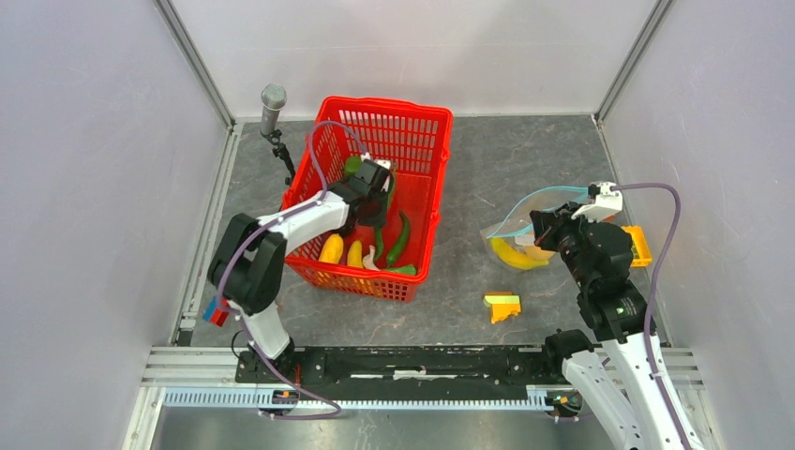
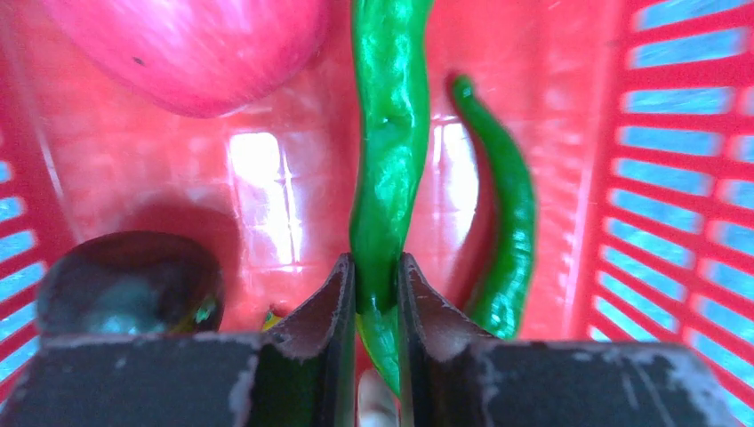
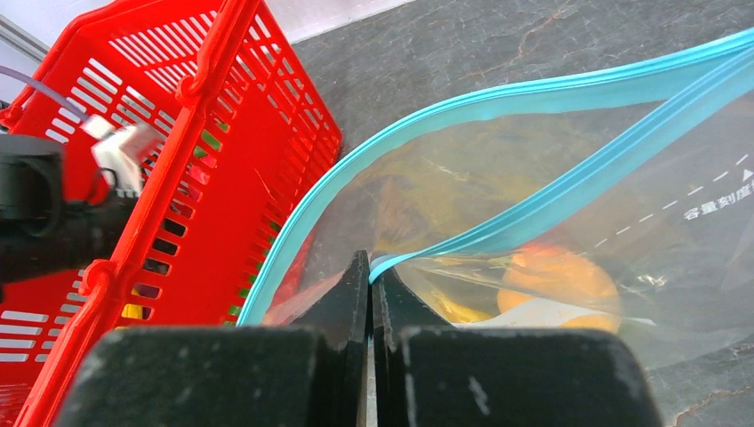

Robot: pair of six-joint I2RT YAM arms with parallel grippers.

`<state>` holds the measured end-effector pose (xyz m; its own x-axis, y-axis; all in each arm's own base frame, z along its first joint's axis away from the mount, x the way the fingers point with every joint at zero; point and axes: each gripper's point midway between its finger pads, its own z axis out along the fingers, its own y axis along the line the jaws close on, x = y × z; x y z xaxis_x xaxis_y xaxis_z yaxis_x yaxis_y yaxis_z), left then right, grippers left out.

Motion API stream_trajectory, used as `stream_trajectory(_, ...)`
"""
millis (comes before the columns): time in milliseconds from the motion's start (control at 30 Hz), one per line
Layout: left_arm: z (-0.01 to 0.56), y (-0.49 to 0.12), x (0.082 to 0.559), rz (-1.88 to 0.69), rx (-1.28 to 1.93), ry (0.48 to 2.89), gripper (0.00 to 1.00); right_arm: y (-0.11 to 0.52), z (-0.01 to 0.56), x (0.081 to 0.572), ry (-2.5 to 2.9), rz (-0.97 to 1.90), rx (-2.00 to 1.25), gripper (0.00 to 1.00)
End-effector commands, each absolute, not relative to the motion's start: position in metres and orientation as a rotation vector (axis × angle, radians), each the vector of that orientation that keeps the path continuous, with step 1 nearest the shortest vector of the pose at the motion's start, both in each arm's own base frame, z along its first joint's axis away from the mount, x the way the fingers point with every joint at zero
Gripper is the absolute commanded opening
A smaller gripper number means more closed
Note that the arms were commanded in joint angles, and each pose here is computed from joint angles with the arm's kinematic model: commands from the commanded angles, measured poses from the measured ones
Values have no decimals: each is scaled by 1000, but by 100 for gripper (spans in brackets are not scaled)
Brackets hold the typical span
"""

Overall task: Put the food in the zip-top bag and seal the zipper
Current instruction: Pick up the fake vegetable from the bin.

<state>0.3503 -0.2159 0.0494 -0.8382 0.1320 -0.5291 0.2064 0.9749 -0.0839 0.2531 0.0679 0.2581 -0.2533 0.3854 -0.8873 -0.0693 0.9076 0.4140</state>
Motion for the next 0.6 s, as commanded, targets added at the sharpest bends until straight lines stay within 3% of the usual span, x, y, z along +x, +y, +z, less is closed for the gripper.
stream_trajectory(0,120,-232,363,-331,233,2378,9,70,270,256,1729,453,229,0)
stream_trajectory(67,128,-230,362,-330,234,2363,3,71,269,256,1729,460,229,0)
stream_trajectory(267,148,-235,356,-413,232,2302,2,71,269,255,1727,465,231,0)
stream_trajectory(567,248,-276,312,-820,469,2060,2,76,269,254,1726,489,203,0)
